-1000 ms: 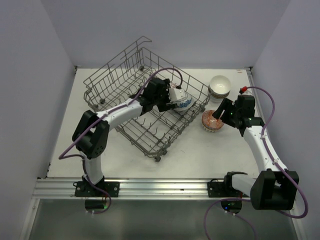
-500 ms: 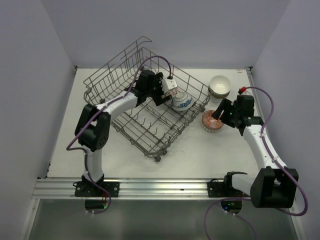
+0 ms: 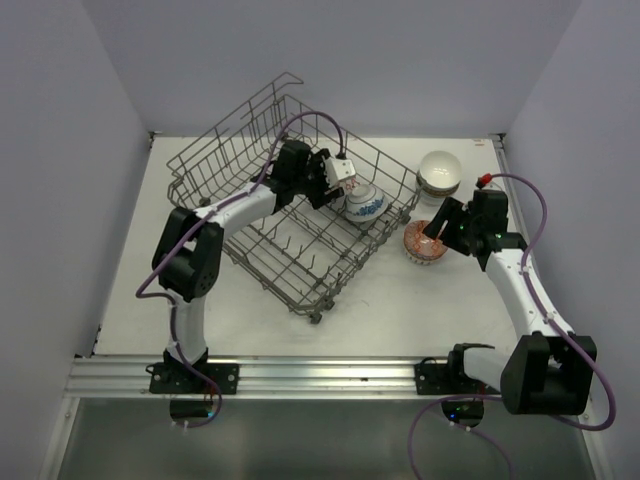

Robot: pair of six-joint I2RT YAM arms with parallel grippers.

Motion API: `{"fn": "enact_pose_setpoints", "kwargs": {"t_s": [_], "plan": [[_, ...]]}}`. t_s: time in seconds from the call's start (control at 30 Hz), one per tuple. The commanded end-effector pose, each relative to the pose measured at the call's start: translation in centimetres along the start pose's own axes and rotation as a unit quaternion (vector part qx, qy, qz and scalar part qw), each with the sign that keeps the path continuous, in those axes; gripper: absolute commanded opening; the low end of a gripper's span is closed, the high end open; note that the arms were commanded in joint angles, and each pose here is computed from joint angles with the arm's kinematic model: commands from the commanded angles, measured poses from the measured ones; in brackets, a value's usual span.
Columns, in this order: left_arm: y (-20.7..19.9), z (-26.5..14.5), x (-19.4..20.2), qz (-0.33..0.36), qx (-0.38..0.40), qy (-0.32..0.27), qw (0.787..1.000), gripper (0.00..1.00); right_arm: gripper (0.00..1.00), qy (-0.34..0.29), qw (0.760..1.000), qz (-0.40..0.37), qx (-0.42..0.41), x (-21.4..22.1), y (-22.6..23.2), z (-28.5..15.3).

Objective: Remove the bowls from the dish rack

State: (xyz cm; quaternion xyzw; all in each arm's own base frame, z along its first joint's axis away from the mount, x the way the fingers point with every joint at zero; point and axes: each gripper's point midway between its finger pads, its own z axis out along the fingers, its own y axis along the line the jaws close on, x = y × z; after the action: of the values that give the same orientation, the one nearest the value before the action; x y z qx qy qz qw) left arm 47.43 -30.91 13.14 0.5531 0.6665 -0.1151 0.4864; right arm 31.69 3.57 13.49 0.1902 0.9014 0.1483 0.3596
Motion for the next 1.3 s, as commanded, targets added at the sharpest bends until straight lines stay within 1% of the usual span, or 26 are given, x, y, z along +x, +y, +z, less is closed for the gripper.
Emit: {"fn": "enact_pose_setpoints", "kwargs": {"t_s": [0.0, 0.07, 0.1, 0.17, 0.2, 0.37, 0.47, 0.53, 0.6, 0.7, 0.73, 0.83, 1.07, 1.13, 1.2, 1.27], "plan": [[-0.2, 0.7, -0.2, -0.007, 0.014, -0.007, 1.0, 0.7, 0.67, -0.011, 1.0, -0.01, -0.011, -0.5, 0.4, 0.0], [-0.1, 0.5, -0.5, -0.007, 0.012, -0.007, 1.0, 0.63, 0.67, -0.012, 1.0, -0.009, -0.012, -0.6, 0.4, 0.0], [-0.1, 0.3, -0.7, -0.007, 0.01, -0.009, 1.0, 0.57, 0.67, -0.012, 1.0, -0.009, -0.012, -0.6, 0.4, -0.1], [0.3, -0.2, -1.5, -0.005, 0.003, -0.016, 1.0, 0.54, 0.67, -0.013, 1.0, -0.01, -0.013, -0.6, 0.4, -0.1], [0.4, -0.4, -1.6, -0.005, 0.0, -0.017, 1.0, 0.49, 0.67, -0.014, 1.0, -0.01, -0.012, -0.6, 0.4, -0.1], [1.1, -1.6, -3.4, 0.005, -0.025, -0.022, 0.999, 0.45, 0.67, -0.018, 1.0, -0.011, -0.014, -0.6, 0.5, -0.4], [1.4, -2.2, -4.1, 0.009, -0.04, -0.02, 0.999, 0.39, 0.67, -0.019, 1.0, -0.011, -0.016, -0.7, 0.6, -0.5], [1.4, -2.7, -4.5, 0.012, -0.047, -0.021, 0.999, 0.38, 0.67, -0.019, 1.0, -0.012, -0.017, -0.6, 0.6, -0.5], [1.7, -3.1, -4.9, 0.016, -0.061, -0.023, 0.998, 0.34, 0.67, -0.019, 1.0, -0.011, -0.019, -0.6, 0.7, -0.6], [2.0, -4.0, -6.0, 0.017, -0.081, -0.034, 0.996, 0.33, 0.67, -0.021, 1.0, -0.011, -0.019, -0.7, 0.7, -0.6], [2.5, -4.6, -7.2, 0.024, -0.094, -0.051, 0.994, 0.33, 0.67, -0.022, 0.999, -0.012, -0.02, -0.7, 0.7, -0.7], [2.7, -5.3, -8.9, 0.038, -0.114, -0.063, 0.991, 0.32, 0.67, -0.025, 0.999, -0.012, -0.021, -0.8, 0.8, -0.8], [3.0, -7.4, -12.0, 0.054, -0.163, -0.072, 0.983, 0.32, 0.68, -0.052, 0.998, -0.018, -0.013, -1.8, 0.7, -1.9], [2.9, -8.8, -13.0, 0.038, -0.167, -0.093, 0.981, 0.35, 0.68, -0.059, 0.998, -0.02, -0.014, -2.0, 0.8, -2.3], [2.8, -9.9, -13.5, 0.025, -0.169, -0.107, 0.979, 0.35, 0.68, -0.068, 0.997, -0.021, -0.019, -2.4, 1.1, -2.8], [2.3, -11.4, -14.2, -0.002, -0.167, -0.124, 0.978, 0.36, 0.68, -0.079, 0.996, -0.026, -0.032, -2.7, 1.6, -3.4]]}}
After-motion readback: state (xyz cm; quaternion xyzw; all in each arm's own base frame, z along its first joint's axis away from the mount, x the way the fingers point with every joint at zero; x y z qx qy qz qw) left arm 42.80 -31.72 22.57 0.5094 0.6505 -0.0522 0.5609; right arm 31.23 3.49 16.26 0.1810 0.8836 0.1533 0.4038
